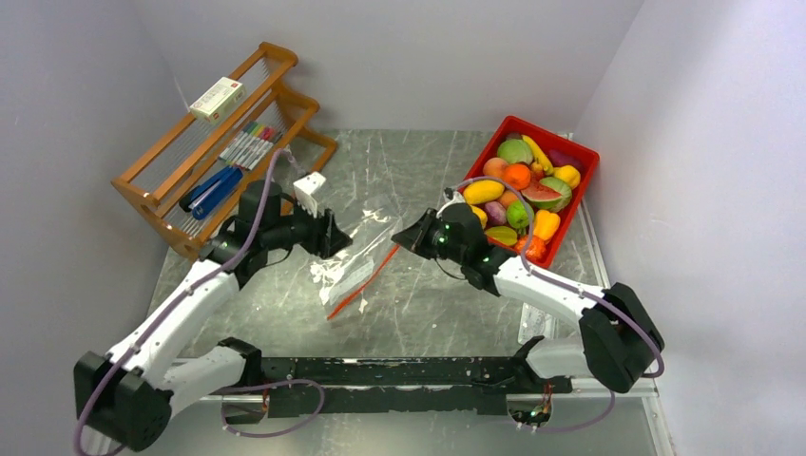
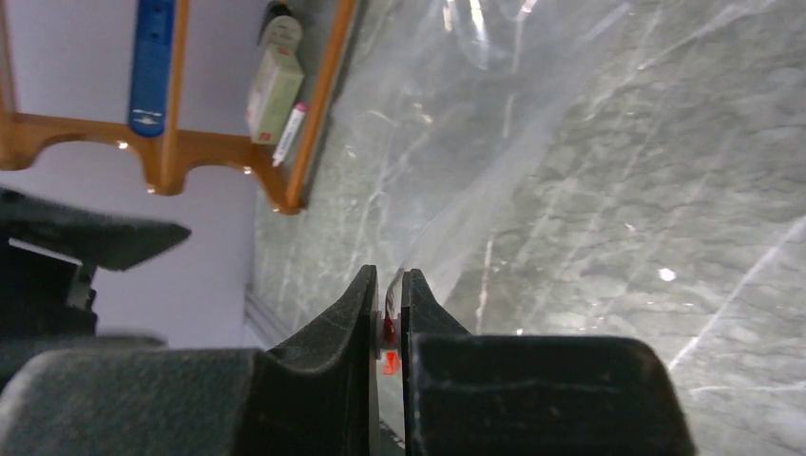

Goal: Place the food in the zip-top bag and seal the zipper
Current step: Pick up the zipper food storage bag at the center of the board, then open the zipper of the food storage bag.

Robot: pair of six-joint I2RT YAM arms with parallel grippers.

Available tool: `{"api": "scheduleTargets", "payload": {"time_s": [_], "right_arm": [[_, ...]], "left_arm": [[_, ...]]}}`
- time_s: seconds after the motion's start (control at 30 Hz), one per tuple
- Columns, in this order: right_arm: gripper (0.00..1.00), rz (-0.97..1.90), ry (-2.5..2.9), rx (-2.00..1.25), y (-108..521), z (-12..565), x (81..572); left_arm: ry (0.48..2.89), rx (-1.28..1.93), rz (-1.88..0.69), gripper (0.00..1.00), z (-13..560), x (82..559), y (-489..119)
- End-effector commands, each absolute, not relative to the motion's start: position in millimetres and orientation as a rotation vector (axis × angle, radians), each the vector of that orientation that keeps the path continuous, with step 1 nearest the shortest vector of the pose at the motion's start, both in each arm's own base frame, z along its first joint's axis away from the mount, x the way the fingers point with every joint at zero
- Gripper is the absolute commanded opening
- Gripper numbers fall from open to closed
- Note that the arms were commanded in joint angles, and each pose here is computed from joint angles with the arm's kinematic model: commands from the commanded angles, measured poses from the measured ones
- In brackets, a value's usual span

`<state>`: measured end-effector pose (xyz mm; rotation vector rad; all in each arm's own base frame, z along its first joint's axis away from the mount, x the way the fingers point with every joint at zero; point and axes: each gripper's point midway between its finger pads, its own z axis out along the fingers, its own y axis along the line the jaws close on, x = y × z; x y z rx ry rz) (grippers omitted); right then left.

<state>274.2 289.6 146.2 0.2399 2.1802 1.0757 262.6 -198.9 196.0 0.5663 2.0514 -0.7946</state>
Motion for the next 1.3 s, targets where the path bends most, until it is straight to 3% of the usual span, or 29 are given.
{"api": "scheduleTargets", "payload": {"time_s": [0.0,0.17,0.43,0.83,1.27], "right_arm": [[0.00,1.265,2.185,0.270,301,176,266],[0.00,1.441,2.159,0.346,309,194,261],[0.00,1.483,2.149,0.408,309,195,262],[0.00,1.486,2.151,0.421,309,191,262],[0.00,1.454,2.164,0.434,303,186,267]], "left_arm": [[1.821,0.958,-0.841,0.60,216,227,-219],[1.824,1.127,-0.906,0.67,201,204,-225],[1.826,1.224,-0.939,0.69,176,182,-238],[1.901,1.264,-0.739,0.55,154,191,-233],[1.866,1.324,-0.616,0.53,154,196,-230]]}}
